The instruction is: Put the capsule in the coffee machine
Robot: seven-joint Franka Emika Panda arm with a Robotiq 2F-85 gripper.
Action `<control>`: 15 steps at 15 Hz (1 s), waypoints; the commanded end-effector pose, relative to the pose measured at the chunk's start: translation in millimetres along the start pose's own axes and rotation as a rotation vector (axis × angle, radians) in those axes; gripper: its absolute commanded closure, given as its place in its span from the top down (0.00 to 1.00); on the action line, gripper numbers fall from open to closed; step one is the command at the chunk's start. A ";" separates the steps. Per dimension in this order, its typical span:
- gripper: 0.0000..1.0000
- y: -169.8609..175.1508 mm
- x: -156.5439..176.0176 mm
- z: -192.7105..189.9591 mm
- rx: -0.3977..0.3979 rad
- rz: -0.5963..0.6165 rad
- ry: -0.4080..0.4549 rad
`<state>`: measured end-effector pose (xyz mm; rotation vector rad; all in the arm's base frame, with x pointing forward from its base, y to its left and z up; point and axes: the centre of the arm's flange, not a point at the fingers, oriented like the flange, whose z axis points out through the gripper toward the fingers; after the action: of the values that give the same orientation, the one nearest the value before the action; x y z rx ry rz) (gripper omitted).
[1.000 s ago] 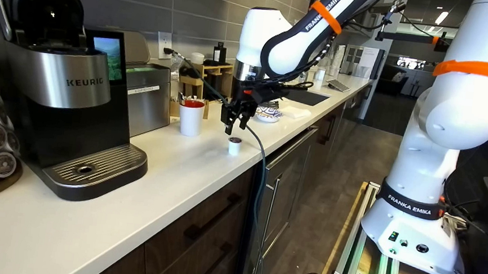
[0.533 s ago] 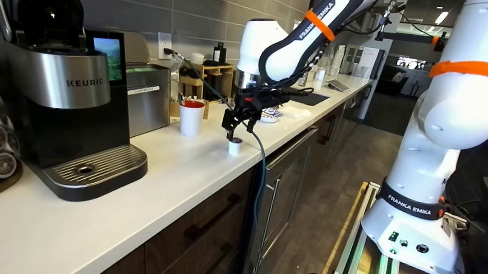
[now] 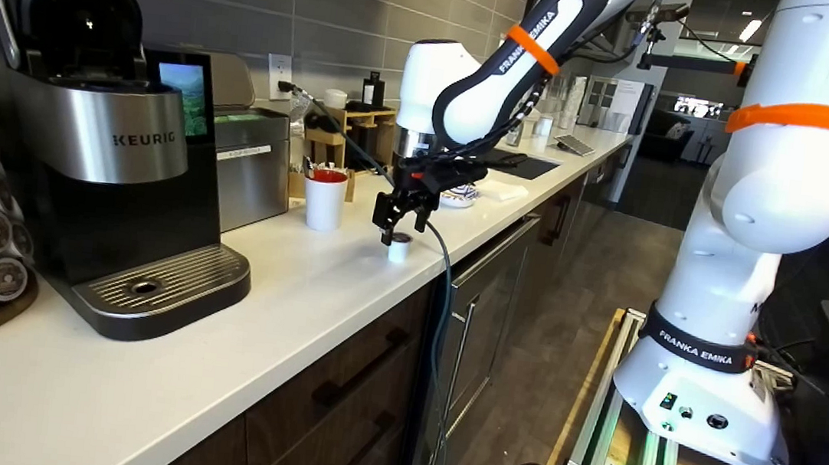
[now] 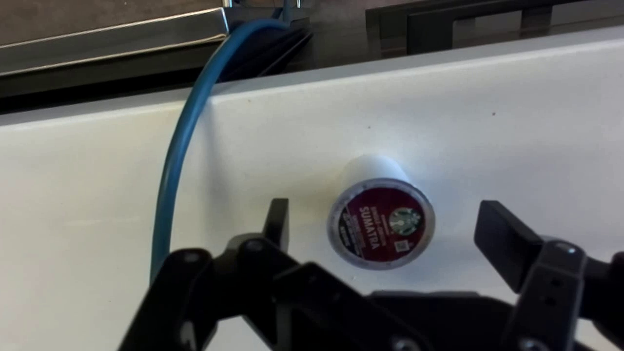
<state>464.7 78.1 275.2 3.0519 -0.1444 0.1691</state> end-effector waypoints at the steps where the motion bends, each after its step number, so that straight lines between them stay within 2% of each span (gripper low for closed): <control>1: 0.91 -6.9 5.7 9.7 0.009 0.018 -0.013; 2: 0.86 -7.3 6.4 11.1 0.008 0.020 -0.016; 3: 0.87 -7.1 7.0 12.6 0.009 0.020 -0.017; 4: 0.81 -6.6 7.9 13.9 0.010 0.022 -0.020; 5: 0.82 -6.2 8.5 14.8 0.010 0.024 -0.020; 6: 0.78 -5.6 9.5 15.4 0.009 0.027 -0.020; 9: 0.79 -3.6 13.0 16.9 0.009 0.040 -0.012; 12: 0.75 -1.5 15.5 17.4 0.009 0.054 -0.012; 14: 0.60 -1.1 16.9 16.7 0.009 0.057 -0.013; 15: 0.43 -1.3 17.2 16.1 0.008 0.057 -0.013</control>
<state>479.4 72.9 265.3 3.0535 -0.1994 0.1522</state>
